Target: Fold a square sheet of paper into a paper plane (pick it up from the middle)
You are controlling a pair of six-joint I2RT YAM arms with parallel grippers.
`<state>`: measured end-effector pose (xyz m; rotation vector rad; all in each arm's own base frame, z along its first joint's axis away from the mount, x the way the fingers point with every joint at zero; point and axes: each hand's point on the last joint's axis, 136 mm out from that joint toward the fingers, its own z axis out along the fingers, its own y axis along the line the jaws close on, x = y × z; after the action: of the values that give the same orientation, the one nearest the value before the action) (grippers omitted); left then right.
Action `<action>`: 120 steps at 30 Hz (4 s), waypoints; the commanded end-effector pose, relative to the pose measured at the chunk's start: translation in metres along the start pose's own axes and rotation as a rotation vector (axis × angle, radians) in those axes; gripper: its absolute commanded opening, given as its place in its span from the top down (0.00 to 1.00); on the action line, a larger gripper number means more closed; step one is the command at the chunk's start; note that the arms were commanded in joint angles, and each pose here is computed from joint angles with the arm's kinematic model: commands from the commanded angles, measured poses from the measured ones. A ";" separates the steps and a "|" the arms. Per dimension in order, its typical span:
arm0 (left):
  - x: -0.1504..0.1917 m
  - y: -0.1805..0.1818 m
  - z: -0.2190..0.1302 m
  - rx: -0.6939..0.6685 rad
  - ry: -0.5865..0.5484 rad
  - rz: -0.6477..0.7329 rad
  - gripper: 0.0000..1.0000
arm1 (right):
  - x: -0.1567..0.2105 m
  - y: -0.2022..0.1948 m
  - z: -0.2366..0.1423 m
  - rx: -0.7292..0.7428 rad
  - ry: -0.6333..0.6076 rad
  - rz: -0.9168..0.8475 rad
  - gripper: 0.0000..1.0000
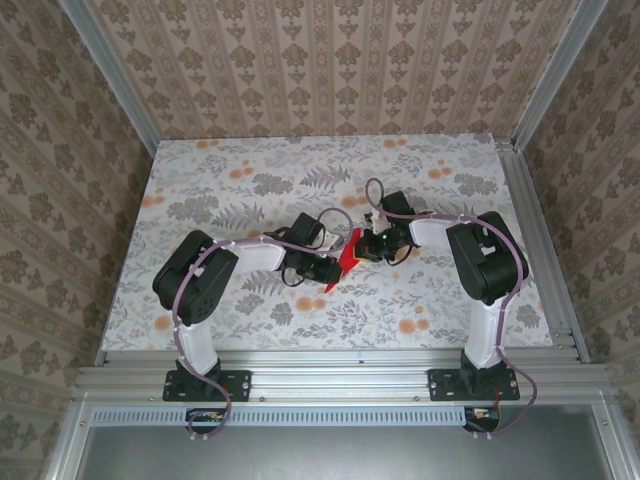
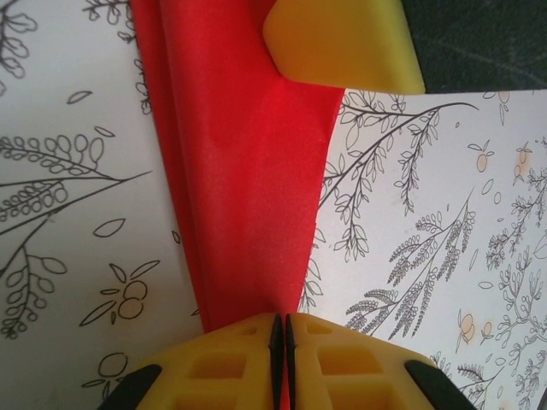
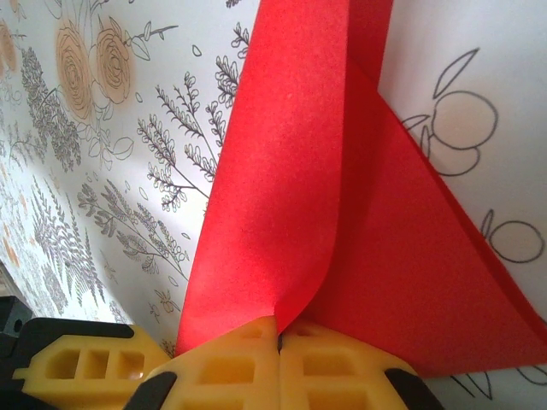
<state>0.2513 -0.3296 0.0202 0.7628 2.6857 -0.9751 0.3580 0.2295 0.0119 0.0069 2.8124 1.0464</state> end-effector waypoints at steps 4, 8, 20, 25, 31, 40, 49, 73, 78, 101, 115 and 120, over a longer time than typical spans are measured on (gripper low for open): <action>0.040 0.028 0.014 -0.068 0.104 -0.042 0.86 | 0.021 -0.035 0.000 0.139 0.040 0.087 0.79; 0.048 0.034 0.015 -0.083 0.121 -0.041 0.86 | 0.013 -0.022 -0.014 0.113 0.007 0.080 0.77; 0.055 0.039 0.018 -0.084 0.127 -0.043 0.87 | 0.015 0.008 -0.065 -0.011 -0.115 0.098 0.74; 0.054 0.038 0.018 -0.077 0.125 -0.039 0.87 | 0.016 0.049 -0.049 -0.172 -0.152 0.140 0.83; 0.053 0.036 0.015 -0.074 0.111 -0.036 0.87 | 0.012 0.055 -0.023 -0.220 -0.194 0.239 0.92; 0.055 0.035 0.018 -0.057 0.116 -0.035 0.87 | 0.008 0.052 0.007 -0.257 -0.154 0.274 0.95; 0.055 0.034 0.017 -0.051 0.118 -0.030 0.87 | 0.015 0.014 0.029 -0.114 -0.124 0.283 0.95; 0.080 0.007 0.002 -0.062 0.144 -0.014 0.87 | 0.039 -0.065 0.028 0.138 -0.081 0.328 0.98; 0.088 0.001 0.000 -0.051 0.153 -0.013 0.87 | 0.039 -0.070 0.026 0.144 -0.084 0.333 0.98; 0.122 -0.007 -0.010 -0.041 0.193 -0.024 0.87 | 0.040 -0.072 0.024 0.148 -0.071 0.320 0.98; 0.014 -0.060 -0.046 0.107 -0.093 0.041 0.87 | 0.042 -0.057 0.022 0.096 -0.061 0.301 0.98; -0.001 -0.055 -0.029 0.120 -0.104 0.034 0.87 | 0.042 -0.049 0.019 0.063 -0.058 0.297 0.98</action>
<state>0.2177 -0.3401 0.0786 0.7765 2.5288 -1.1037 0.3567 0.2418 0.0138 0.3008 2.6472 1.2322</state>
